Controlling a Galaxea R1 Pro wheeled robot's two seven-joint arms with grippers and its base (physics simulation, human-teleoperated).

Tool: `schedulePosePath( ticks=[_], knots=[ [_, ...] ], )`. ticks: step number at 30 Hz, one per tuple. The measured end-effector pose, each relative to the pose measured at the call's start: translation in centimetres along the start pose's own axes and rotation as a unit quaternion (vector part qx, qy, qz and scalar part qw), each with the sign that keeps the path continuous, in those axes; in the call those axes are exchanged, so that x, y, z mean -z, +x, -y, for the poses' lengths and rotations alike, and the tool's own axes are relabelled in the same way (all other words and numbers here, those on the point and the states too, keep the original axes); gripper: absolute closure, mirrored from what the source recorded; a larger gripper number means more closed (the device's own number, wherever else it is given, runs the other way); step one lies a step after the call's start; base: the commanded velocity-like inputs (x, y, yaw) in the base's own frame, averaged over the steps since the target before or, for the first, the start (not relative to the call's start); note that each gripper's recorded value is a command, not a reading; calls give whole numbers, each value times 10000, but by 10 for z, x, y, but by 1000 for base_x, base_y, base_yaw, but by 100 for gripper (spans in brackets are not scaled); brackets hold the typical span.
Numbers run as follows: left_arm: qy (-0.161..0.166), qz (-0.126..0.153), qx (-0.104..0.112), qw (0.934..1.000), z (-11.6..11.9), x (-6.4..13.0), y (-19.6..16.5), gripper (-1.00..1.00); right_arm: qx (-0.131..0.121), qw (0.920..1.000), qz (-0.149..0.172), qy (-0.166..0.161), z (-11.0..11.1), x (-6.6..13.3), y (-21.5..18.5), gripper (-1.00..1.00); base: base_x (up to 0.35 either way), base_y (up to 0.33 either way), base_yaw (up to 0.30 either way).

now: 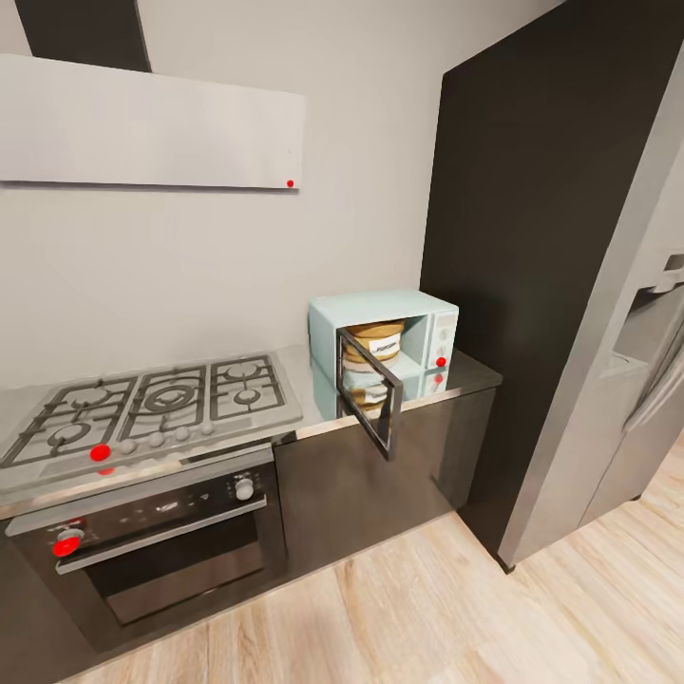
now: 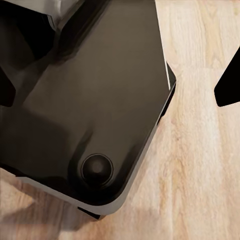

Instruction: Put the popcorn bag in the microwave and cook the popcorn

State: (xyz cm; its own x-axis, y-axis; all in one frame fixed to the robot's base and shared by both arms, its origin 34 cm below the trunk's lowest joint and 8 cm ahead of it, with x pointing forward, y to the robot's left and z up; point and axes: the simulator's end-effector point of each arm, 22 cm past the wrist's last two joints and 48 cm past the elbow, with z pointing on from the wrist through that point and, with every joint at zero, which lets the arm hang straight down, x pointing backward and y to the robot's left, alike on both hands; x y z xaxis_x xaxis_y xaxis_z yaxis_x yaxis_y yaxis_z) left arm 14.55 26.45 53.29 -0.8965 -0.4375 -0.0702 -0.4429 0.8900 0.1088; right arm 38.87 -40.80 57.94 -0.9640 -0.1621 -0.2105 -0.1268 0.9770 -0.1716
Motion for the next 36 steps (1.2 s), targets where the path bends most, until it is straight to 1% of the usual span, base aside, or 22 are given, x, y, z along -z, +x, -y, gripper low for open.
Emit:
schedulePosePath(
  ticks=[2, 4, 23, 32, 36],
  knots=[
    [0, 0, 4, 10000, 0, 0, 0, -100, 24, 10000, -80, -33, -5, -1, 15, -100, 0, 0, 241],
    [-1, 0, 5, 10000, 0, 0, 0, -100, 31, 9999, -104, -46, -7, -1, 20, -100, 0, 0, 273],
    [16, 7, 14, 10000, 2, 0, 0, -100, 90, 9999, -115, -70, -9, -1, 21, -100, 0, 0, 280],
    [18, 6, 23, 10000, 2, 0, 0, -100, 93, 9999, -113, -34, -4, -1, 22, -100, 0, -3, 26],
    [20, 0, 22, 10000, 2, 0, 0, -100, 102, 9999, -113, -41, -5, -1, 21, -100, 0, -227, 0]
  ],
)
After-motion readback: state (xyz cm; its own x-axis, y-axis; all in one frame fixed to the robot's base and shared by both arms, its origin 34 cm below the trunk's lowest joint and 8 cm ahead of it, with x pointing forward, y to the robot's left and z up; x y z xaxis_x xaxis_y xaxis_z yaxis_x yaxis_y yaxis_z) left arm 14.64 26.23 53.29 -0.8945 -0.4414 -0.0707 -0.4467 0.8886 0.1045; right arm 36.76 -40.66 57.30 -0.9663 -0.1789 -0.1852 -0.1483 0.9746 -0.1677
